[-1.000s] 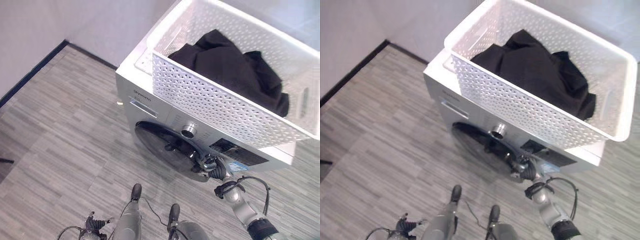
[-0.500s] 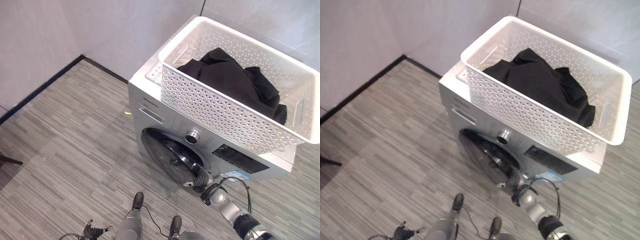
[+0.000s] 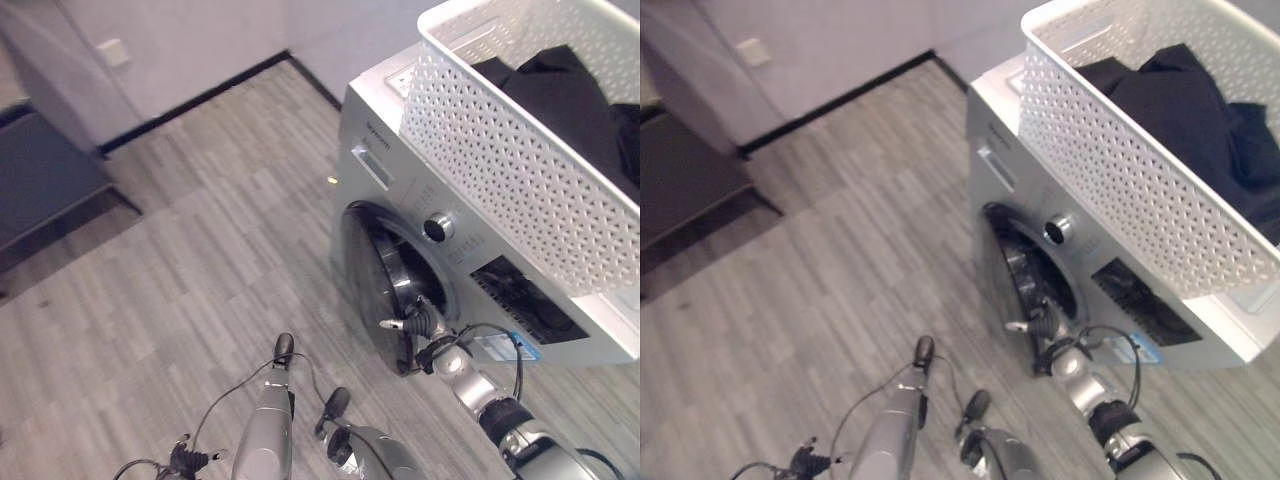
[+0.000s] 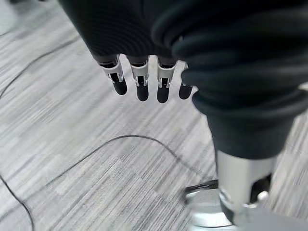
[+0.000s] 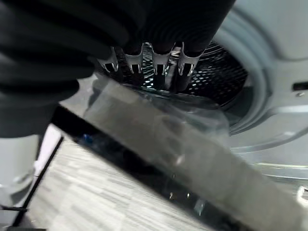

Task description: Grab the laundry basket,head to the washer,open it,put in the laundry and shut it.

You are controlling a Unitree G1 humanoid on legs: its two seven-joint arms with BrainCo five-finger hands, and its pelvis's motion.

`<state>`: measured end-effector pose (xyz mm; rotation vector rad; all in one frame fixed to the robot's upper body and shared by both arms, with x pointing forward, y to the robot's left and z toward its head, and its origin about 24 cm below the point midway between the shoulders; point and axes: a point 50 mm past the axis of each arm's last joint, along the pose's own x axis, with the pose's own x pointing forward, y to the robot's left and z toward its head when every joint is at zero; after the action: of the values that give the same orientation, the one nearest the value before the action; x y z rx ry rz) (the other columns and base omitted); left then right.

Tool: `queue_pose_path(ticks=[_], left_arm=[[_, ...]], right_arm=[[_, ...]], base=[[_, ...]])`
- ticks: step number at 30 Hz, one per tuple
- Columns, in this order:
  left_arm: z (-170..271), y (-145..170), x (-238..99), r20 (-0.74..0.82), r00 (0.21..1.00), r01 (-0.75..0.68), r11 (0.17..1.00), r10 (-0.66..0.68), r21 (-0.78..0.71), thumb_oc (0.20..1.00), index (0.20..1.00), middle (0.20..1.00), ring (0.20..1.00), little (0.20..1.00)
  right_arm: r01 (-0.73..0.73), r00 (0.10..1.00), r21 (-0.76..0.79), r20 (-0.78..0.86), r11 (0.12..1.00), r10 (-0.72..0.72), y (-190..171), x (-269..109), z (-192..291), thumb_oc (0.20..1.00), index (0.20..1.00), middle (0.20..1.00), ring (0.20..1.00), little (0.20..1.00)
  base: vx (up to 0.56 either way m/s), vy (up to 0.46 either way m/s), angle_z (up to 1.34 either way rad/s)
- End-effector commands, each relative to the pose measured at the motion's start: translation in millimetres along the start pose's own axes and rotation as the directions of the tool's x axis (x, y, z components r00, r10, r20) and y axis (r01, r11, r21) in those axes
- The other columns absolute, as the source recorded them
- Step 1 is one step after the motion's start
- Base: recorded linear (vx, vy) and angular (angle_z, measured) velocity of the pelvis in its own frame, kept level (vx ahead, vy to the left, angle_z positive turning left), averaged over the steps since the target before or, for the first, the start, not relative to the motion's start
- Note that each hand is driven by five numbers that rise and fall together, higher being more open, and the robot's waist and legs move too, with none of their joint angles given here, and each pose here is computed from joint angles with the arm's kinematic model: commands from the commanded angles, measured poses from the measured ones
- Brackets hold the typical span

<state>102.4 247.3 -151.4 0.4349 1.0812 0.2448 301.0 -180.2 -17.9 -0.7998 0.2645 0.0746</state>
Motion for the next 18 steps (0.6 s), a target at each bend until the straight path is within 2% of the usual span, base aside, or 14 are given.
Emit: queue_pose_path(ticks=[1, 5, 8, 13, 18], left_arm=[[-6, -2, -3, 0.0, 1.0, 0.019, 1.0, -0.019, -0.019, 1.0, 1.0, 1.0, 1.0, 1.0], [-16, -11, -7, -0.031, 0.998, 0.058, 0.997, -0.056, 0.046, 1.0, 1.0, 1.0, 1.0, 1.0], [-17, -12, -7, -0.022, 0.998, 0.066, 0.996, -0.065, 0.057, 1.0, 1.0, 1.0, 1.0, 1.0], [-27, -14, -10, -0.046, 0.996, 0.081, 0.989, -0.076, 0.121, 1.0, 1.0, 1.0, 1.0, 1.0], [-16, -17, -9, 0.014, 0.994, 0.107, 0.978, -0.111, 0.18, 1.0, 1.0, 1.0, 1.0, 1.0]], right_arm=[[-0.186, 0.957, -0.009, 0.224, 0.983, 0.183, 44, -5, 55, 1.0, 1.0, 1.0, 1.0, 1.0], [-0.18, 0.967, 0.007, 0.182, 0.984, 0.176, 45, -3, 49, 1.0, 1.0, 1.0, 1.0, 1.0], [-0.182, 0.97, 0.001, 0.165, 0.983, 0.18, 46, -3, 47, 1.0, 1.0, 1.0, 1.0, 1.0], [-0.207, 0.95, -0.054, 0.226, 0.977, 0.214, 55, 5, 78, 1.0, 1.0, 1.0, 1.0, 1.0], [-0.269, 0.93, -0.03, 0.253, 0.963, 0.267, 68, 8, 98, 1.0, 1.0, 1.0, 1.0, 1.0]], base=[[0.08, 0.09, 0.15], [0.02, 0.282, 0.92], [-0.04, 0.271, -0.15], [0.02, 0.325, -0.51], [0.02, 0.117, -0.54]])
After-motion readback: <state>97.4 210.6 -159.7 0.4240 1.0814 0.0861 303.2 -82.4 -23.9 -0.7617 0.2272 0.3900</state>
